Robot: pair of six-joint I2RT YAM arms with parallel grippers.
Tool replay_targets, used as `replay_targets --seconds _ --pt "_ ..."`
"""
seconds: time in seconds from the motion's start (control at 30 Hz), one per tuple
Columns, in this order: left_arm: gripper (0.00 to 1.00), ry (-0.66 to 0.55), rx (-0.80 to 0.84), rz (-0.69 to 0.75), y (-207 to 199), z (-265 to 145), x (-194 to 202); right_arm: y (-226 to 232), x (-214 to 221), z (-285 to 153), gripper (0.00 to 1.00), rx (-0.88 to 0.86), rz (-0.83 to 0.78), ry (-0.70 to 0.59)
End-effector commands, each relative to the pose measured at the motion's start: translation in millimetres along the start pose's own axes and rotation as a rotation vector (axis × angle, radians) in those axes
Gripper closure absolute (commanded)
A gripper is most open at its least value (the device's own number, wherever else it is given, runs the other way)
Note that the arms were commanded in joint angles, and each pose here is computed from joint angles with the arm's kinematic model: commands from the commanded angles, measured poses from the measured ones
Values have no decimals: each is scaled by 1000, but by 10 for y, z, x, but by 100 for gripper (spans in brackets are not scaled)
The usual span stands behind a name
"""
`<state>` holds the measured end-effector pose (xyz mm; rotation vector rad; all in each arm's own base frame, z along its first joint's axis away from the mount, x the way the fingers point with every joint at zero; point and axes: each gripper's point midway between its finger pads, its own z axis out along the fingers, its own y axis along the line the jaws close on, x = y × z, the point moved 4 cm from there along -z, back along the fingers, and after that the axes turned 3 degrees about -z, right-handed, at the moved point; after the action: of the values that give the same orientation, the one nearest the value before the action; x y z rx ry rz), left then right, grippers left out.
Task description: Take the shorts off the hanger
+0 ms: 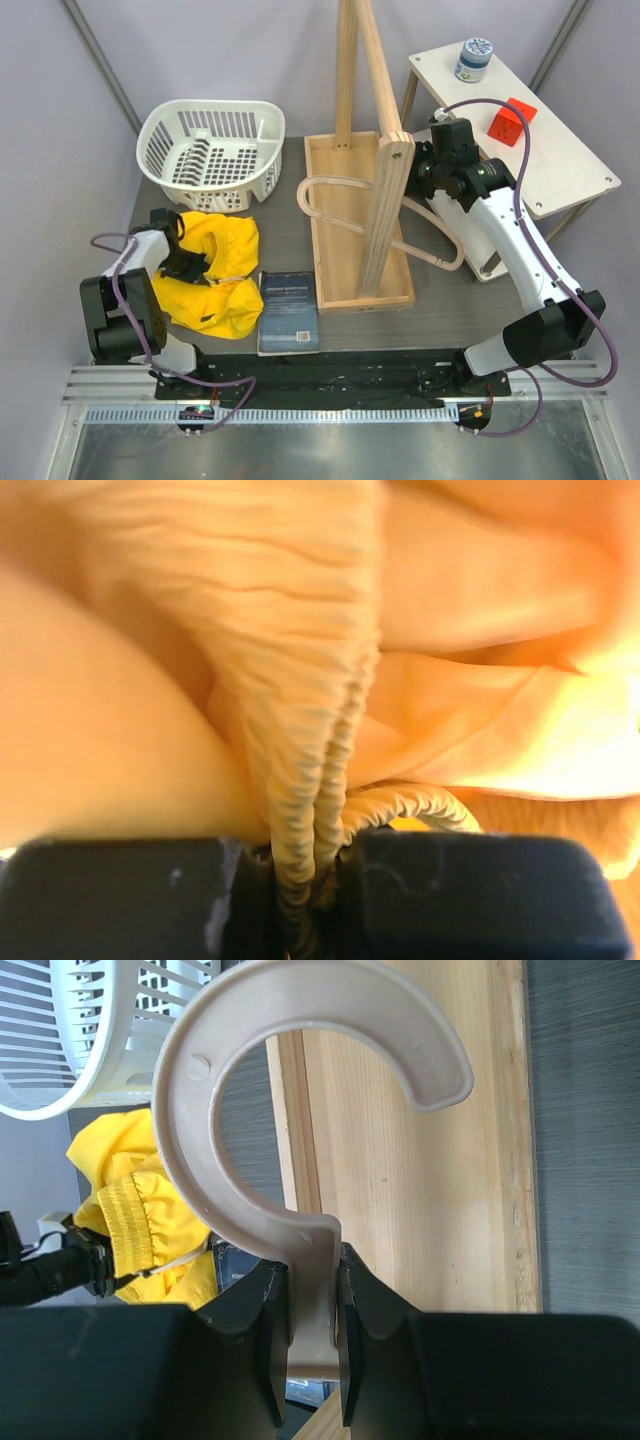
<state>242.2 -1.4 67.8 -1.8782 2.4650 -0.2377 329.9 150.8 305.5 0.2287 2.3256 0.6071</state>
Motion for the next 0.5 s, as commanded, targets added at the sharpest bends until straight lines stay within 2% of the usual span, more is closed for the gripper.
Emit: replay_targets --seconds 0.0,0.07,0.1,0.2,0.47 --pt "100 -186 123 34 -231 -557 -226 80 -75 -60 99 -43 -6 -18" --pt "100 -242 131 36 -256 -786 -281 99 -92 -64 99 -50 -6 -20" --pt "100 -233 85 37 -159 -863 -242 107 -99 -61 99 -50 -7 -22" --pt "100 -277 99 41 -177 -1156 -257 112 -108 -61 99 -52 -12 -25" --pt "100 -332 334 12 -533 -2063 -222 100 -63 -35 99 -57 -6 -10"
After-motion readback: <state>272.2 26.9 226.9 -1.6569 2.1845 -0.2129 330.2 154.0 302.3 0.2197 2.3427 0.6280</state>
